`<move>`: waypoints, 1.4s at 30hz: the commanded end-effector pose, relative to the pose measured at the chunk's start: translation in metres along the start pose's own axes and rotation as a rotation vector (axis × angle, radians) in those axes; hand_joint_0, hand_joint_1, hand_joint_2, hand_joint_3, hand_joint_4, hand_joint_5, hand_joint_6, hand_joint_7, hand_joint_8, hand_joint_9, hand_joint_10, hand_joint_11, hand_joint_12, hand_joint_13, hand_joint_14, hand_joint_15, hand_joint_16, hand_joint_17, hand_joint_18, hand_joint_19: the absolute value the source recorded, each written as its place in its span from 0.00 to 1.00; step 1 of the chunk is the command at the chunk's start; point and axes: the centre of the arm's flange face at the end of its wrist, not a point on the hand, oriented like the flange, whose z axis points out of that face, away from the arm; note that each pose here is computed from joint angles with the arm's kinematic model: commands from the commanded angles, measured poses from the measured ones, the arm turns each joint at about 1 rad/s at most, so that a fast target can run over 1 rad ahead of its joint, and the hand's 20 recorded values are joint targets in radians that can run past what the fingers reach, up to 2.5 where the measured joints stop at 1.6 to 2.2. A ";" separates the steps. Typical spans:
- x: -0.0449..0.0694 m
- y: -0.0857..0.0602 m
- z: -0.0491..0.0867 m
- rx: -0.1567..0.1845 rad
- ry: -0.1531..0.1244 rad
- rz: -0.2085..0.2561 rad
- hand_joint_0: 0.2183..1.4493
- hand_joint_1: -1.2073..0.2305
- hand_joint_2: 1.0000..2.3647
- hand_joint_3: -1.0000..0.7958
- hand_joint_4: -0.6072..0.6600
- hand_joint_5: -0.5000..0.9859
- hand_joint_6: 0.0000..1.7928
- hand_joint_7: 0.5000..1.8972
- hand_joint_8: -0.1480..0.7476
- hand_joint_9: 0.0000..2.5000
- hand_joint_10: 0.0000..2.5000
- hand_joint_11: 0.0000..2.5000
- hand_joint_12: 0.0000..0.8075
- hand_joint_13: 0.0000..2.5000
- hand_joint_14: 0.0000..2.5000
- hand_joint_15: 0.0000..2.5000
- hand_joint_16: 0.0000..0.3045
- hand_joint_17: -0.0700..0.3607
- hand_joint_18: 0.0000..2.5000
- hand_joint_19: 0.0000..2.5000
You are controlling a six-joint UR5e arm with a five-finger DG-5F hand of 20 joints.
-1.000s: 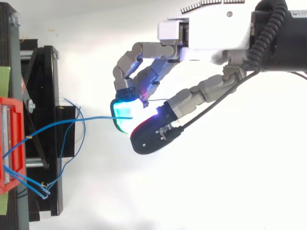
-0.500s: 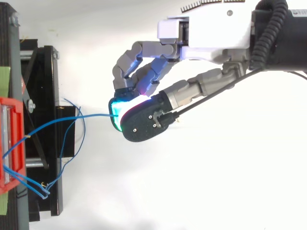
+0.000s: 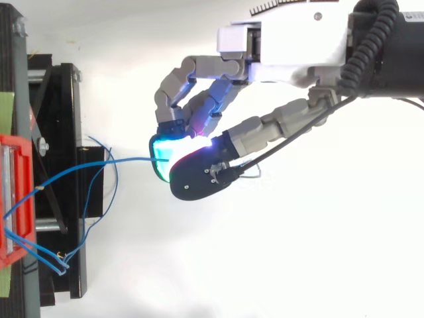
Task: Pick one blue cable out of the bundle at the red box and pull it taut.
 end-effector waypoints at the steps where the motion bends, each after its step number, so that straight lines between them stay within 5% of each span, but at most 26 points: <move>1: 0.000 0.002 0.000 0.000 0.000 0.000 0.33 0.24 0.01 0.53 0.59 0.28 0.50 0.42 0.65 0.38 0.00 0.22 0.53 0.24 0.00 0.11 0.20 0.48 0.21 0.12; 8: -0.001 0.004 -0.001 0.007 0.001 -0.001 0.36 0.20 0.01 0.57 0.55 0.28 0.51 0.58 0.65 0.40 0.00 0.22 0.53 0.25 0.00 0.11 0.20 0.48 0.23 0.11; 23: 0.001 0.003 -0.001 0.009 0.008 -0.009 0.36 0.20 0.01 0.59 0.52 0.28 0.51 0.55 0.67 0.40 0.00 0.21 0.55 0.26 0.00 0.11 0.21 0.50 0.23 0.10; 31: 0.006 -0.025 -0.003 0.034 0.016 -0.005 0.36 0.20 0.00 0.59 0.52 0.28 0.51 0.55 0.67 0.39 0.00 0.20 0.55 0.26 0.00 0.11 0.21 0.50 0.23 0.10; 35: 0.009 -0.043 0.000 0.004 0.010 0.001 0.36 0.20 0.00 0.59 0.53 0.28 0.51 0.54 0.68 0.39 0.00 0.20 0.56 0.26 0.00 0.11 0.22 0.51 0.23 0.10; 42: 0.012 -0.055 0.008 -0.105 -0.010 0.002 0.36 0.20 0.00 0.59 0.53 0.28 0.51 0.54 0.68 0.39 0.00 0.20 0.56 0.25 0.00 0.11 0.22 0.51 0.23 0.10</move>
